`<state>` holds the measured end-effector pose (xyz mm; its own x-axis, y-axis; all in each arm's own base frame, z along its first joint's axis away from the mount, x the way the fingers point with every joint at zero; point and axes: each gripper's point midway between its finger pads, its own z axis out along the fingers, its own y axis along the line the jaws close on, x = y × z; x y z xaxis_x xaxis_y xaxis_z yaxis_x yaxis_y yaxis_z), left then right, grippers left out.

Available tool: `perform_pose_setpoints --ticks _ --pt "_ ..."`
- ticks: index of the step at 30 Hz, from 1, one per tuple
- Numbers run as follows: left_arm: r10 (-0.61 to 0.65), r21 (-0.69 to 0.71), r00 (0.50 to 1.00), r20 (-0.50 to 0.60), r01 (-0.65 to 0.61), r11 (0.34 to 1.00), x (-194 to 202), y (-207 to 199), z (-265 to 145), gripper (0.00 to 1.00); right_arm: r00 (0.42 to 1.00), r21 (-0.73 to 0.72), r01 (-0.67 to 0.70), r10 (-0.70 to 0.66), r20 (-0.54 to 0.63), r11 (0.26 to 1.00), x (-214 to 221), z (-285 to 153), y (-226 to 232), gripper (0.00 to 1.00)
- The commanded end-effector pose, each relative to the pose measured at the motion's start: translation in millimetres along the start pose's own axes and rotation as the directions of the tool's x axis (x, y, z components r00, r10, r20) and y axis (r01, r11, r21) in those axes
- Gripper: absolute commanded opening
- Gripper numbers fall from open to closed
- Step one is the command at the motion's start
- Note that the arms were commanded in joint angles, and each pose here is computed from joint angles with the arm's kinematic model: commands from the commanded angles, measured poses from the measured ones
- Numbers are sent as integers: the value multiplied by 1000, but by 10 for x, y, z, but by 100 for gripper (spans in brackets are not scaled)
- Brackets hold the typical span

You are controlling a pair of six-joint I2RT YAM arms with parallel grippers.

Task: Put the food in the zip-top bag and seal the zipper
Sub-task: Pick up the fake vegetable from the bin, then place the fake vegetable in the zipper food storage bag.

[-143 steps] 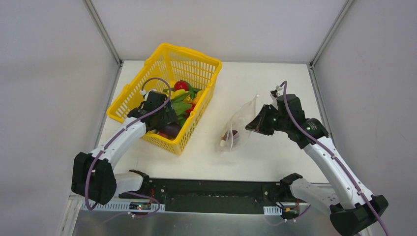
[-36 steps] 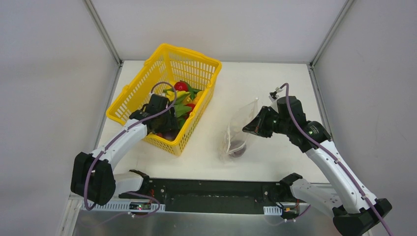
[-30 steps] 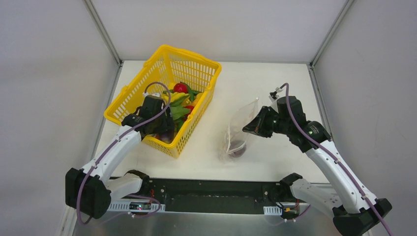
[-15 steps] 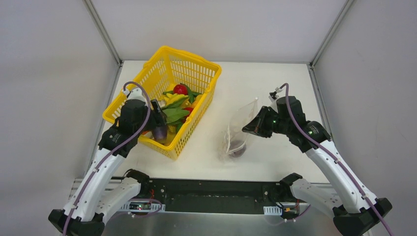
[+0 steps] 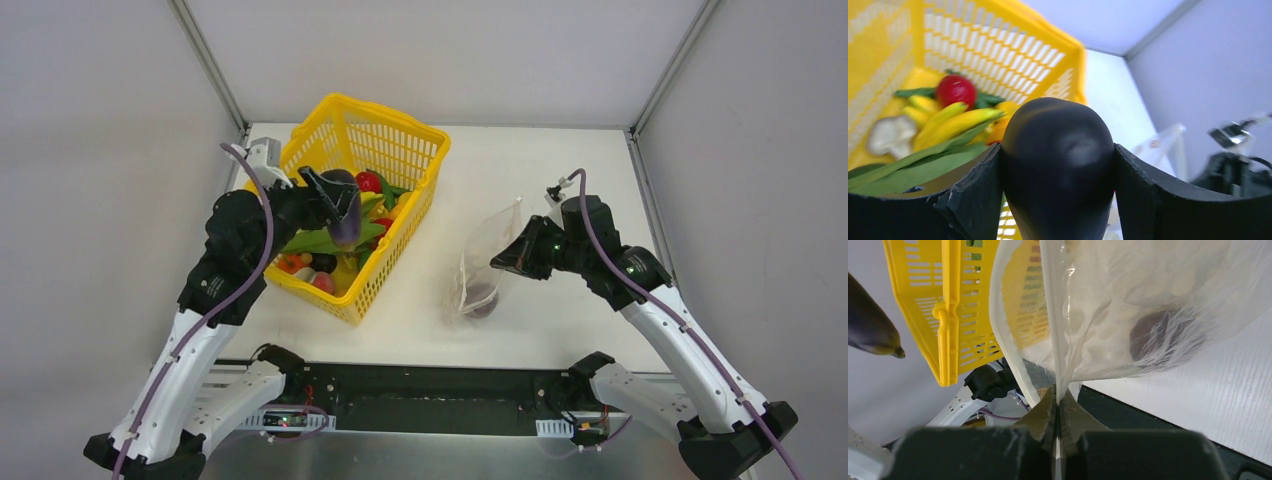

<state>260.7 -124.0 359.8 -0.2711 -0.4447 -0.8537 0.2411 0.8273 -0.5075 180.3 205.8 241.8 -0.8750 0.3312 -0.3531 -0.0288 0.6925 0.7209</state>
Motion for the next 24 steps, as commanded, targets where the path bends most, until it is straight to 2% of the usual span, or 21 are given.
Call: perform_pose_setpoints --ticks 1,5,8,10,14,24 --pt "-35 352 995 97 -1 936 -356 -911 -112 5 999 -63 7 -5 37 998 -83 -39 177 0" --pt "-28 555 995 92 -28 832 -203 -1547 -102 7 999 -89 5 -1 42 996 -98 -50 244 0" --pt "-47 635 992 115 -37 771 -84 -1878 -51 7 999 -98 7 -2 45 995 -103 -74 279 0" --pt "-26 655 987 160 -86 751 11 -2038 -1 8 999 -108 7 -1 52 994 -108 -95 298 0" --pt "-15 665 981 196 -121 737 262 -2267 155 7 998 -127 3 4 56 992 -102 -108 324 0" --pt "-19 560 963 268 -140 817 782 -2256 508 6 995 -185 -20 38 95 983 -158 -175 438 0"
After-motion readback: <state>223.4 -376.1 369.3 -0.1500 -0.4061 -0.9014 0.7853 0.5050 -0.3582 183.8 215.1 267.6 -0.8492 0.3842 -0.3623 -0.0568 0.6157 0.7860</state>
